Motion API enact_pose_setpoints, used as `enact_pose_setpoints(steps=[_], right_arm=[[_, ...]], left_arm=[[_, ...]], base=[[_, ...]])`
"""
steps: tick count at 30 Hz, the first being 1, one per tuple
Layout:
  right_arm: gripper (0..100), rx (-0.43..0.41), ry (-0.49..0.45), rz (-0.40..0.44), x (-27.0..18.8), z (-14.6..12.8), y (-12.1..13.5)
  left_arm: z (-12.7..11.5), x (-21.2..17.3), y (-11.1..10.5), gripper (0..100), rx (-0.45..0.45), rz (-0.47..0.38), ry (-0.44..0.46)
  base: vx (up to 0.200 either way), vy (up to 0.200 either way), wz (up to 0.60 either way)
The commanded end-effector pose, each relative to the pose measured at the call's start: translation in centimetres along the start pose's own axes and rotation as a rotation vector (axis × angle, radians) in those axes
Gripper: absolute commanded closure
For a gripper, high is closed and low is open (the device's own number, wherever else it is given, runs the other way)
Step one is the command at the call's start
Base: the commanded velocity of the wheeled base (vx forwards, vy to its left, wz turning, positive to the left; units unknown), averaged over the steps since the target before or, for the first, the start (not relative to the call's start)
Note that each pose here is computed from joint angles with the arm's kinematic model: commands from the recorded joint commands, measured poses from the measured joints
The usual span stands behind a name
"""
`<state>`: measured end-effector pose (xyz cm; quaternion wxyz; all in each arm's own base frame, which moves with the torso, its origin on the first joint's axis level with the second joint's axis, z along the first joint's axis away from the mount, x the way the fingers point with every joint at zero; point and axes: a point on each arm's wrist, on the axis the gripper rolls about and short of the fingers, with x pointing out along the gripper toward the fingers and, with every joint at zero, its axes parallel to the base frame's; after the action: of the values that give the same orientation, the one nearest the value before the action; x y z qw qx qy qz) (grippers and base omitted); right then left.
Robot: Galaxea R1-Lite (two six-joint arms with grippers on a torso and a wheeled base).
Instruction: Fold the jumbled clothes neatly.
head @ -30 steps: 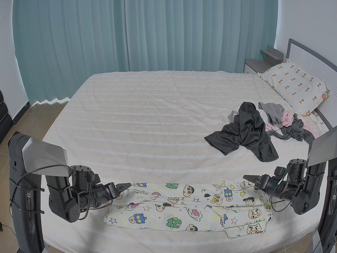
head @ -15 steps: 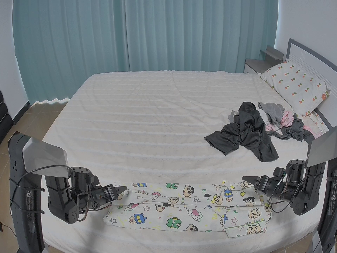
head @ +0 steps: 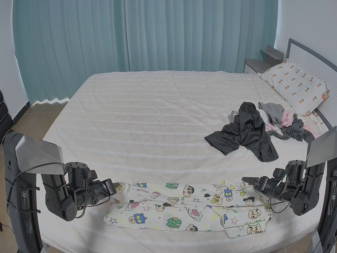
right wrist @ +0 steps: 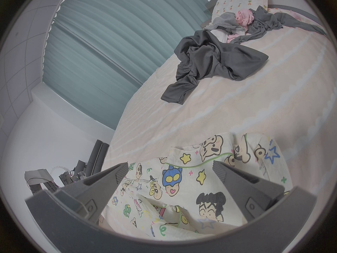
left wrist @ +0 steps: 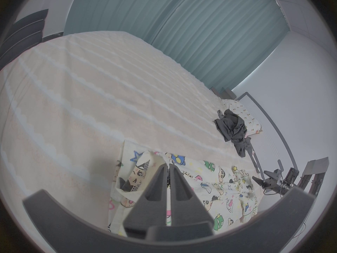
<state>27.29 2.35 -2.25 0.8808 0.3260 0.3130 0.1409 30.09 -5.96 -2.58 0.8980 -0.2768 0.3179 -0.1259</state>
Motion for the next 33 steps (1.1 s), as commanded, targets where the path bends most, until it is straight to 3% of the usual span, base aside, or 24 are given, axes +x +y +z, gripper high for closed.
enact_pose_setpoints(steps=[1, 17, 33], right_arm=[[0, 0.001, 0.002, -0.001, 0.0, 0.0, 0.0], [0, 0.011, 0.049, -0.018, 0.6, -1.1, -0.4], [0, 0.018, 0.146, -0.047, 1.3, -2.9, -0.6]], left_arm=[[1.3, 0.0, -0.8, 100, 0.016, -0.035, -0.052], [5.1, 2.3, -2.6, 100, 0.065, -0.132, -0.206], [6.7, 3.8, -3.0, 100, 0.113, -0.166, -0.269]], base=[[0.000, 0.000, 0.00], [0.000, 0.000, 0.00], [0.000, 0.000, 0.00]])
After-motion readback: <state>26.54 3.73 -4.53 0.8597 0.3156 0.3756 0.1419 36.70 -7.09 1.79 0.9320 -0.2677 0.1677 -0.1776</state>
